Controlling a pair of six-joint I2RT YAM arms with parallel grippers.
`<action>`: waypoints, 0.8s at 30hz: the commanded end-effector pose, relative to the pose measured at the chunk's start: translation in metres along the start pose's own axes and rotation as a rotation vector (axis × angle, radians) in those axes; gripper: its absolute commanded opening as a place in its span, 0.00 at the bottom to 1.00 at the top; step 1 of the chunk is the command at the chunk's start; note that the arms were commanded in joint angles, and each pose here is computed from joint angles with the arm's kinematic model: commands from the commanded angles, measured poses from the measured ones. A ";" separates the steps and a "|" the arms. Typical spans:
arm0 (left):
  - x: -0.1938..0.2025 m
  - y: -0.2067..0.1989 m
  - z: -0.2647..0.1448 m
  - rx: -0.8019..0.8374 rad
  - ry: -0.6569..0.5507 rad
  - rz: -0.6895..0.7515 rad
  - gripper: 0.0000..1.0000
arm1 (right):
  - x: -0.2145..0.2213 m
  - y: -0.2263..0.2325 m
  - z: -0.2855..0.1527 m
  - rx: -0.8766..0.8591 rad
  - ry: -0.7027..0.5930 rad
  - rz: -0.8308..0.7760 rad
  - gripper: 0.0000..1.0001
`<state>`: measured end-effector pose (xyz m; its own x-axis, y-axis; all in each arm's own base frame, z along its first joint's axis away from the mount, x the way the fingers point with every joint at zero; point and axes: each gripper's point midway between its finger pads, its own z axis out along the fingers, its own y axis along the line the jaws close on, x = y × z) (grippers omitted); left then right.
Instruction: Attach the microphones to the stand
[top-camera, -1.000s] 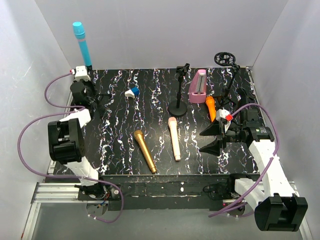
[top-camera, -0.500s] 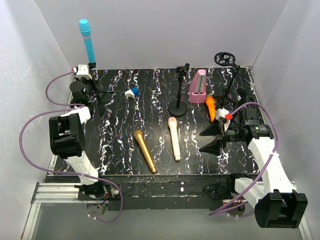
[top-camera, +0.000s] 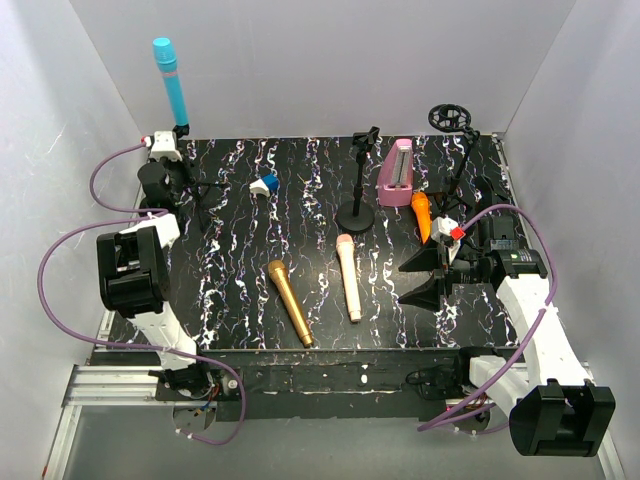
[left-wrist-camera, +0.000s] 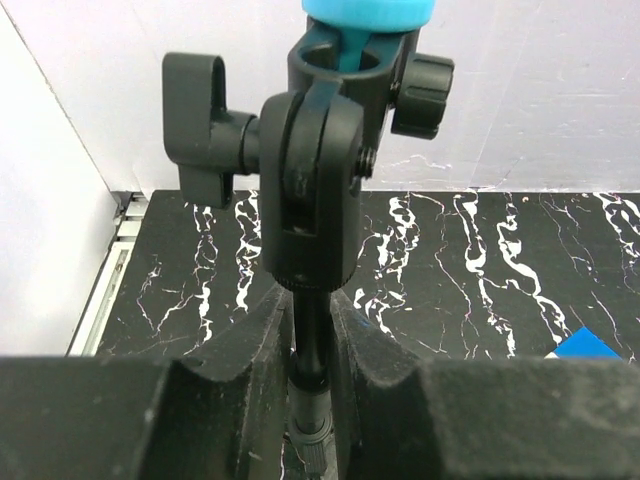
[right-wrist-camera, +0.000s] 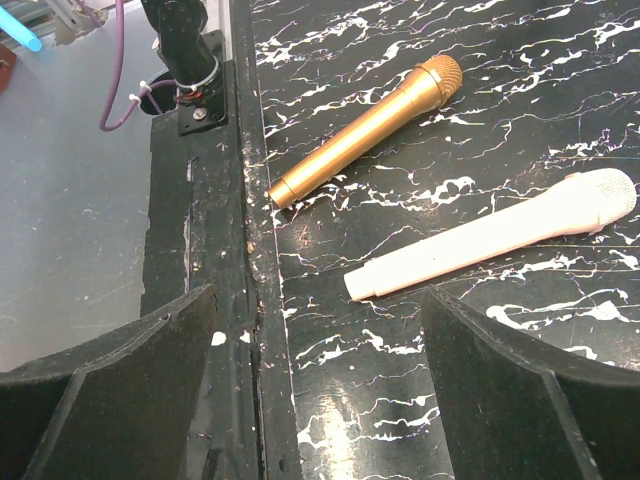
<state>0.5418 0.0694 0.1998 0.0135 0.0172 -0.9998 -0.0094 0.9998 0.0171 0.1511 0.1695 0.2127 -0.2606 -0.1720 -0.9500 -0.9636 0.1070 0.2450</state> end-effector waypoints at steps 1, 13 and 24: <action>-0.016 0.009 0.000 -0.023 -0.017 -0.004 0.20 | -0.014 0.002 -0.002 0.000 -0.022 -0.055 0.89; -0.026 0.004 -0.001 -0.001 -0.027 -0.055 0.43 | -0.013 0.002 -0.003 0.004 -0.016 -0.054 0.89; -0.047 0.010 -0.036 -0.074 -0.064 -0.100 0.93 | -0.012 0.002 -0.003 0.013 -0.011 -0.070 0.89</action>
<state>0.5290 0.0705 0.2034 -0.0061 -0.0661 -0.9978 -0.0245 0.9975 -0.0659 0.1500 0.1692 0.2139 -0.2481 -0.1747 -0.9528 -0.9666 0.1095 0.2316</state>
